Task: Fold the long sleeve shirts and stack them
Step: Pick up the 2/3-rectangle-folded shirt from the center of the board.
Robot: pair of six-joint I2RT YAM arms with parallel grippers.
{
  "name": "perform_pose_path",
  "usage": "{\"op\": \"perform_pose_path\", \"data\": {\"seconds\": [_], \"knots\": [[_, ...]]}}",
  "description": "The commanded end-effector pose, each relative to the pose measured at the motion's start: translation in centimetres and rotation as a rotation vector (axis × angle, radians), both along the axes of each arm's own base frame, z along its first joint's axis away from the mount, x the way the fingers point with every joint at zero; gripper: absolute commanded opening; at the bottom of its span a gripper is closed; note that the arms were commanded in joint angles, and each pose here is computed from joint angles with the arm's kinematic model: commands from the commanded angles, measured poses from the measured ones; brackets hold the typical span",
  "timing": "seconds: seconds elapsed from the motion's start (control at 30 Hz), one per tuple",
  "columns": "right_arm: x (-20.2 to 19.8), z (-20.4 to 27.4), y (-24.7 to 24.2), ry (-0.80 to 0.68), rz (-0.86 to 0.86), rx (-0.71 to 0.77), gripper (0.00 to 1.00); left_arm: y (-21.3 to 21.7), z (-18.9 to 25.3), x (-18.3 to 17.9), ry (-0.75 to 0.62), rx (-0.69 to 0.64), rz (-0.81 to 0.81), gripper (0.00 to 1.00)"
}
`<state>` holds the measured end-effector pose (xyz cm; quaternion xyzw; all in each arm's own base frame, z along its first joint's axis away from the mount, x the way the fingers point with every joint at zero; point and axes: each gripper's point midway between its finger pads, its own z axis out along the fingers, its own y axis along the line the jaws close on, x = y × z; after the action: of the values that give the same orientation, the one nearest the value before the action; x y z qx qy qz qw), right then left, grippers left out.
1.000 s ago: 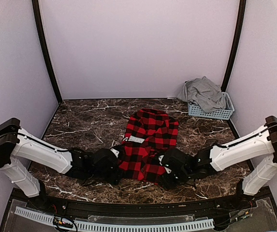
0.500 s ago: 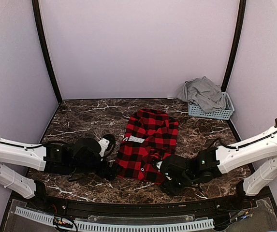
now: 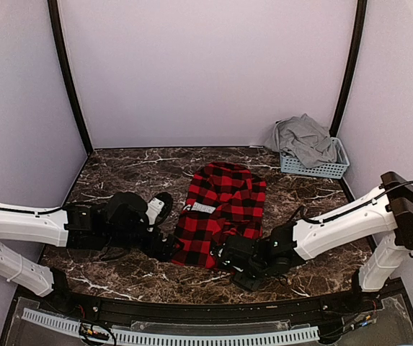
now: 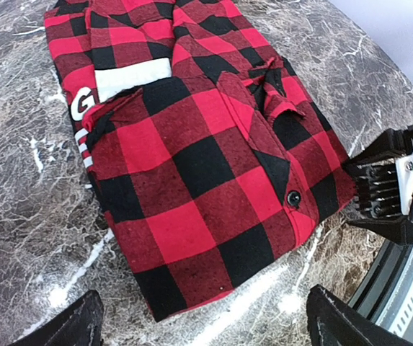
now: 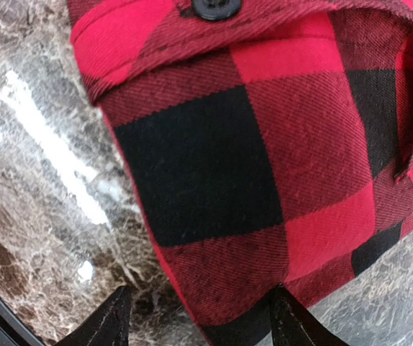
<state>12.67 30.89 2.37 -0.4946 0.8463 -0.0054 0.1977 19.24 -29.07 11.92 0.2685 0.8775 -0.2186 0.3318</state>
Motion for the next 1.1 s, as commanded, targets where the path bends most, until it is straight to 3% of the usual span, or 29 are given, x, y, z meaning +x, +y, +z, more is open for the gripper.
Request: {"op": "perform_pose_path", "data": {"seconds": [0.0,0.37,0.6,0.77,1.07], "knots": [[0.5,-1.1,-0.6,0.022,0.005,-0.045,0.61,-0.4,0.1,-0.5,0.013,-0.003,-0.049,0.96],[0.0,-3.1,-1.7,0.209,-0.045,-0.071,0.45,-0.5,0.1,-1.0,0.035,0.001,-0.080,0.94],[-1.2,-2.2,-2.2,0.257,-0.059,-0.043,0.00,-1.6,0.1,-2.4,0.033,-0.037,-0.207,0.93],[-4.3,-0.2,-1.4,0.360,-0.013,0.065,0.00,-2.6,-0.9,-4.6,0.045,-0.081,-0.361,0.91],[-8.3,2.1,-1.9,0.516,0.020,0.188,0.00,-4.3,-2.7,-9.6,-0.071,-0.061,-0.656,0.91]]}}
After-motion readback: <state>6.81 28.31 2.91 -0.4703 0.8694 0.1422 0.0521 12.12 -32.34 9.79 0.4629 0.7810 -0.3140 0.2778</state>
